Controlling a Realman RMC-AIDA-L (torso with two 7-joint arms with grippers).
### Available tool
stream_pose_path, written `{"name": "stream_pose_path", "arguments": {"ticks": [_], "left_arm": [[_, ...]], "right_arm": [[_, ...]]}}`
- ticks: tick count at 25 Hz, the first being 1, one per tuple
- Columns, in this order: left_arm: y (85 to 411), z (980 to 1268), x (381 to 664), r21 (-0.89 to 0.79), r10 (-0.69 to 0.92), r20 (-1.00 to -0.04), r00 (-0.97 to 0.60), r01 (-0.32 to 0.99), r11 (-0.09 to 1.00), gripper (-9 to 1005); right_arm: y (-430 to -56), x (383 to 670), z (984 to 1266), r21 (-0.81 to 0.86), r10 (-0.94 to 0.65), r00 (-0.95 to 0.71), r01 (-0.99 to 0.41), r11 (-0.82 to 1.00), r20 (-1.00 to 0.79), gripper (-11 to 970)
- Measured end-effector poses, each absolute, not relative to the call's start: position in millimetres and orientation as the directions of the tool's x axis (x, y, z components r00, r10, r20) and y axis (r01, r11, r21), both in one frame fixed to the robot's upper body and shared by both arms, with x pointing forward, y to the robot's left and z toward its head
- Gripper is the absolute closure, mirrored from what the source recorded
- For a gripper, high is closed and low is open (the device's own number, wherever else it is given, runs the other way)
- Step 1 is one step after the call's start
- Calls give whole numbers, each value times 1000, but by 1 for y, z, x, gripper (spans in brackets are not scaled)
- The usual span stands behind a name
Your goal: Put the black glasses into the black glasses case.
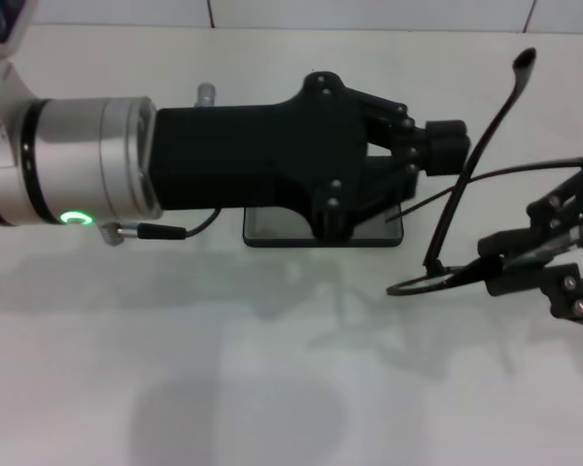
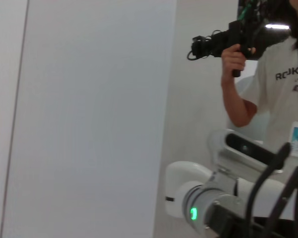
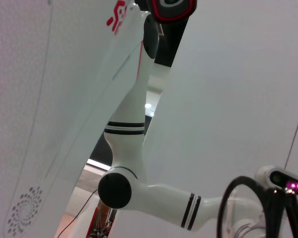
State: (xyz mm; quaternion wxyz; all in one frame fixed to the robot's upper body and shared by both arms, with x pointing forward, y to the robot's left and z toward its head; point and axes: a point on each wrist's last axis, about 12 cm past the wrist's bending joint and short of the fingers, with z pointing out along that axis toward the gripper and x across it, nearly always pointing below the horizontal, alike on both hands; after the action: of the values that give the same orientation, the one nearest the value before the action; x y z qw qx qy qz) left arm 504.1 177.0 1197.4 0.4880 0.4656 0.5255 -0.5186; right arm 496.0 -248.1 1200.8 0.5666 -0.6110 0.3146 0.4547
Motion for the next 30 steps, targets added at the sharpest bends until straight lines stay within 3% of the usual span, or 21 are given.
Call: {"name": "stream_pose_path", "arguments": {"ticks": [30], "left_arm": [[168,1198,497,-82,-46,-995,-83,996,-36,925]], "right_arm": [[-248,505,1197,-398,140,381,-908,-132,-914,854]]}}
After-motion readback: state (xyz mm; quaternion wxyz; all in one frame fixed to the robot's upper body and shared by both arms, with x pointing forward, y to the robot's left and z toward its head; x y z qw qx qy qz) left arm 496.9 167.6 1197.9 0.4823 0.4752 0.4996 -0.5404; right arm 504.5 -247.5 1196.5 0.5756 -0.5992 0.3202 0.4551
